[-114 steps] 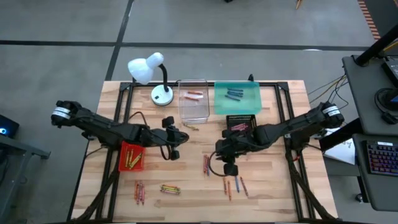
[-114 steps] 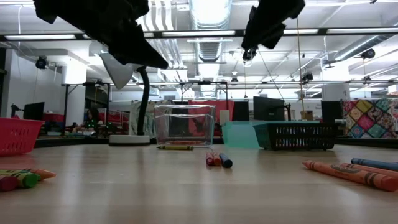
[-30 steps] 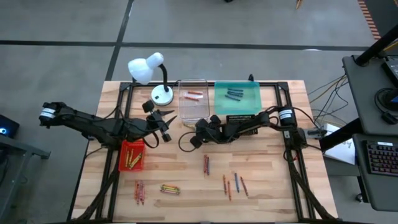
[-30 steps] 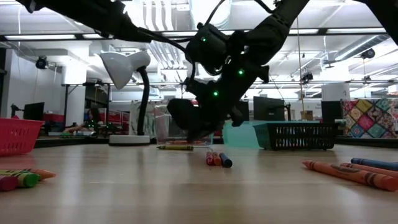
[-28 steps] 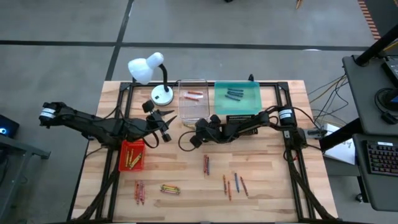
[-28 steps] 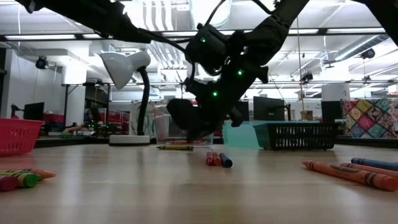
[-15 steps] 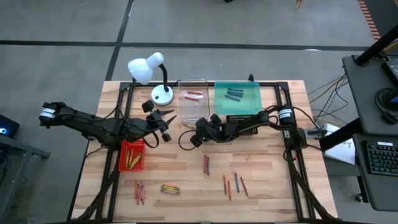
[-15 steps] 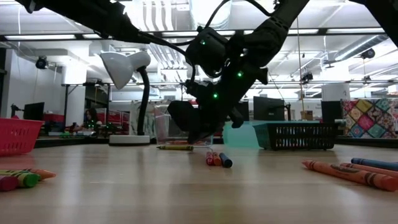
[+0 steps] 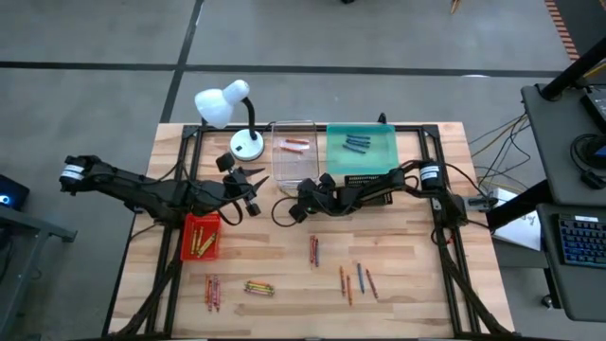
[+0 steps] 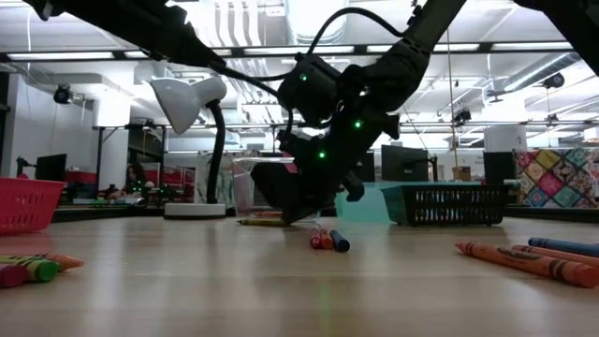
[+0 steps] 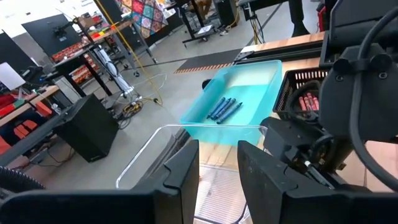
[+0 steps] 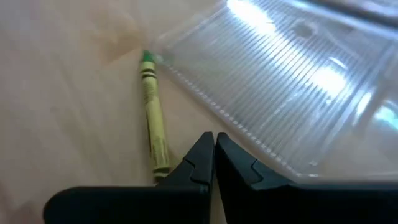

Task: Sort crayons
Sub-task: Put the green crayon into the orange bin

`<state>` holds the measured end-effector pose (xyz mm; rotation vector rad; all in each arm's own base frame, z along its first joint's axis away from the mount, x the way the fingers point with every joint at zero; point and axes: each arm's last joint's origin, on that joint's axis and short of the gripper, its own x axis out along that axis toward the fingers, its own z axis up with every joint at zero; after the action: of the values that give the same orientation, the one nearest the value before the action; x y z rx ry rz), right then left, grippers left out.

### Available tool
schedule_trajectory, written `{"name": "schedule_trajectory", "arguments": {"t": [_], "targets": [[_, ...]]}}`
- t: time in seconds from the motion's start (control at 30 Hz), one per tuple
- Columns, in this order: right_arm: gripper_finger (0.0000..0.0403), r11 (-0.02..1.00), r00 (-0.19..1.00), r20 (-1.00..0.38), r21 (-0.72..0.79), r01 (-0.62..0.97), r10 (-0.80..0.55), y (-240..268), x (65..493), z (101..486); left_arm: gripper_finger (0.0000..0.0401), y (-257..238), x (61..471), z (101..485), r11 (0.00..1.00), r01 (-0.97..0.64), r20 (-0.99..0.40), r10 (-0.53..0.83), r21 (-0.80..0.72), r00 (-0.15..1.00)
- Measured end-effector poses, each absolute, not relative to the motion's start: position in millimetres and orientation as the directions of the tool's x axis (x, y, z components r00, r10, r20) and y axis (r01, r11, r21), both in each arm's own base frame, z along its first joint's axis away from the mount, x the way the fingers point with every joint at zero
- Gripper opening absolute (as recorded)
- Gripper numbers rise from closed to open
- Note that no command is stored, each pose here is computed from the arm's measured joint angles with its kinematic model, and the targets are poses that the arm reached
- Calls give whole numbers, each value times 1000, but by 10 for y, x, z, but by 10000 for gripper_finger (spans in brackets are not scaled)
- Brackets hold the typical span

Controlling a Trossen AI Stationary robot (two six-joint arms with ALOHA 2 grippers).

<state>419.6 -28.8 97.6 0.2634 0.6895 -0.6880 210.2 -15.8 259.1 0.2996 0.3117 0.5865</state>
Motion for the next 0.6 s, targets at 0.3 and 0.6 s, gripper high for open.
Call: {"name": "schedule_trajectory", "arguments": {"t": [0.3, 0.6], "targets": [[9, 789, 570, -704, 22, 615, -424, -215, 4155, 1077, 93, -175, 2099, 2545, 829, -428, -248, 527, 360, 813], [9, 823, 614, -683, 32, 567, -396, -181, 4162, 1225, 93, -242, 2060, 2265, 945, -165, -387, 270, 283, 882]]}}
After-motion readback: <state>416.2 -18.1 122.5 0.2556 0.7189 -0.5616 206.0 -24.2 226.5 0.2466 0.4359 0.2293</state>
